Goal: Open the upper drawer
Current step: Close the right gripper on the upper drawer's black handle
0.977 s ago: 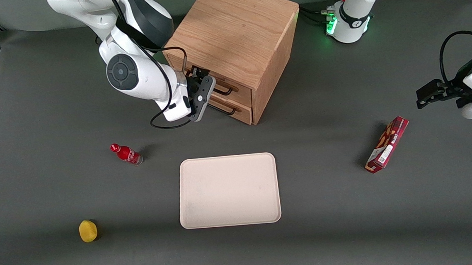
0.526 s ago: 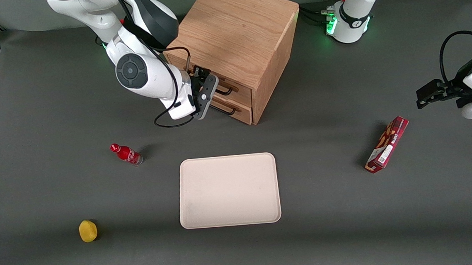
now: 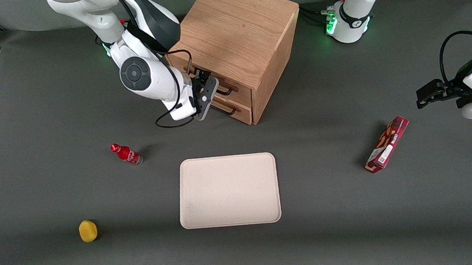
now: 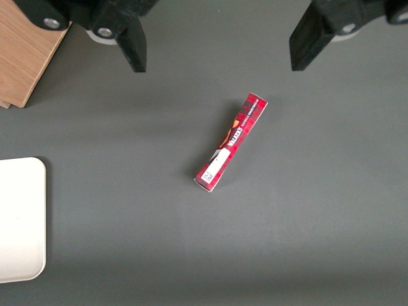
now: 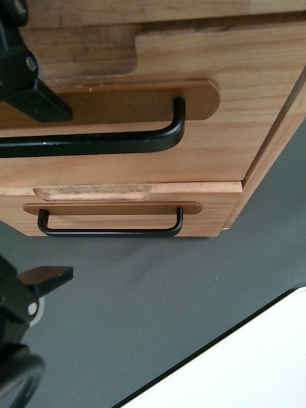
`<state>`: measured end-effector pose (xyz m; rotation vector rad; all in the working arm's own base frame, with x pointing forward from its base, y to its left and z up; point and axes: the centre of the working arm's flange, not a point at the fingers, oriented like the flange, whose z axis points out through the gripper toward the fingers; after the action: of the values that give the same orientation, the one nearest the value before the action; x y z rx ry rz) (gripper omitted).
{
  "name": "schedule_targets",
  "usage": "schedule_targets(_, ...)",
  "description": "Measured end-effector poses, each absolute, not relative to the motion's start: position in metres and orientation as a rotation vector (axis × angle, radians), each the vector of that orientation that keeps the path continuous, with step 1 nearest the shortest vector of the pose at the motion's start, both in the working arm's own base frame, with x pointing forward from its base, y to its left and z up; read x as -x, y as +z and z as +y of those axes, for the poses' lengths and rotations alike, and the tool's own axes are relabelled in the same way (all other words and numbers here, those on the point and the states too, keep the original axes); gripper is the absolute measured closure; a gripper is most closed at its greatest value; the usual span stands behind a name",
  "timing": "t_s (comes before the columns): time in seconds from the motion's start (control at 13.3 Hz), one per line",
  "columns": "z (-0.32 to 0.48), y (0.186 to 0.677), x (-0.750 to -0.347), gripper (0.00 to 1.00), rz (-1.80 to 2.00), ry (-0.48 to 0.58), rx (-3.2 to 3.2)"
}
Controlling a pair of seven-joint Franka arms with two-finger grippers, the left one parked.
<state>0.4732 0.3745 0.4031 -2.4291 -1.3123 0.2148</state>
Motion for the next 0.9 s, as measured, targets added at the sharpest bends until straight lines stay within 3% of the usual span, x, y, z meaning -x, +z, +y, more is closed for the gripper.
schedule_targets(0.9,0.379,0.3921,-0.4683,0.0,-1.334,0.198,2.437)
